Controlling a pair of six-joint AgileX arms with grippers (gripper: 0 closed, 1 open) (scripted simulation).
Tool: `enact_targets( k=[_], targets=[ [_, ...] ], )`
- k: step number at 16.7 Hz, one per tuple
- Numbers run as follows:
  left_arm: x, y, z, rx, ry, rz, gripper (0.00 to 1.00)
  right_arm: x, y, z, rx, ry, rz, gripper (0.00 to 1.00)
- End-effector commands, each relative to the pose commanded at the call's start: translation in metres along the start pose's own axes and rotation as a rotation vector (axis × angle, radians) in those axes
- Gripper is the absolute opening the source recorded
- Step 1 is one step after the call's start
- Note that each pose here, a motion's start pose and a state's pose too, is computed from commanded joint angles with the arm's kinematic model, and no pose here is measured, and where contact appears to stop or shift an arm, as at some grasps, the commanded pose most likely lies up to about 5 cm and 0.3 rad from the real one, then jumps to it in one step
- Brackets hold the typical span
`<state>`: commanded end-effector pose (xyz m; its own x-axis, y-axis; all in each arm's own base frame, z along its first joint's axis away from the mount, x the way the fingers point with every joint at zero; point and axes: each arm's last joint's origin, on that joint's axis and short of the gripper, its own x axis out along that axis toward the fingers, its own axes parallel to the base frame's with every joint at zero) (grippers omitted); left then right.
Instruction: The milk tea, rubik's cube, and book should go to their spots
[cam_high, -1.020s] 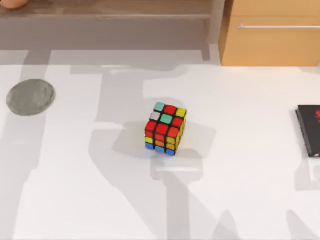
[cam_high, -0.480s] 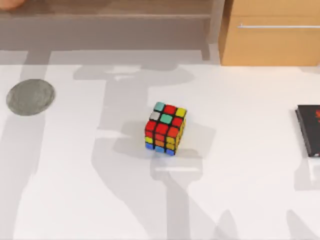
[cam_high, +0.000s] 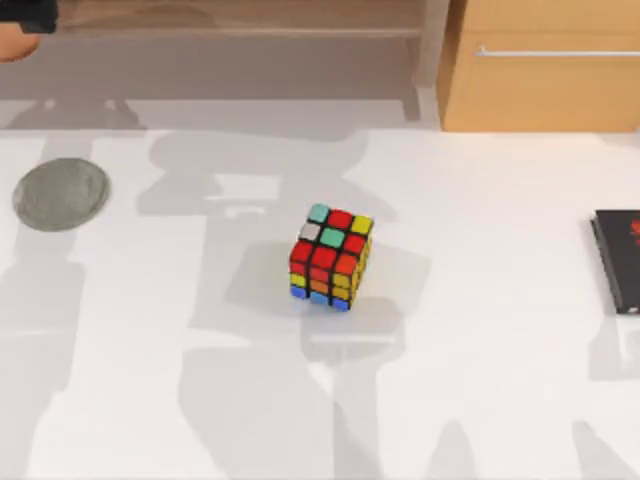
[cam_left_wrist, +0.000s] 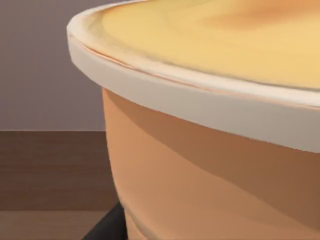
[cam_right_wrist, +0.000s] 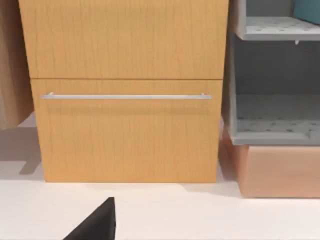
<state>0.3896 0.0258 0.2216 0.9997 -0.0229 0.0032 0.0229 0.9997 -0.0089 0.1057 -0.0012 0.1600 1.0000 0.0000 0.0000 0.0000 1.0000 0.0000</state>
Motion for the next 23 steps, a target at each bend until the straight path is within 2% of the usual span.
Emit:
enact_targets(
  k=[8,14,17,23],
  targets=[
    [-0.011,0.002,-0.010,-0.018,-0.025,-0.012,0.00,0.000,0.000,0.000,0.000,0.000,0.000,1.00],
    [-0.033,-0.004,-0.069,-0.021,0.012,-0.033,0.00,0.000,0.000,0.000,0.000,0.000,0.000,1.00],
    [-0.040,-0.010,-0.096,-0.008,0.033,-0.016,0.00,0.000,0.000,0.000,0.000,0.000,0.000,1.00],
    [-0.041,-0.012,-0.108,0.001,0.037,0.006,0.00,0.000,0.000,0.000,0.000,0.000,0.000,1.00]
  ],
)
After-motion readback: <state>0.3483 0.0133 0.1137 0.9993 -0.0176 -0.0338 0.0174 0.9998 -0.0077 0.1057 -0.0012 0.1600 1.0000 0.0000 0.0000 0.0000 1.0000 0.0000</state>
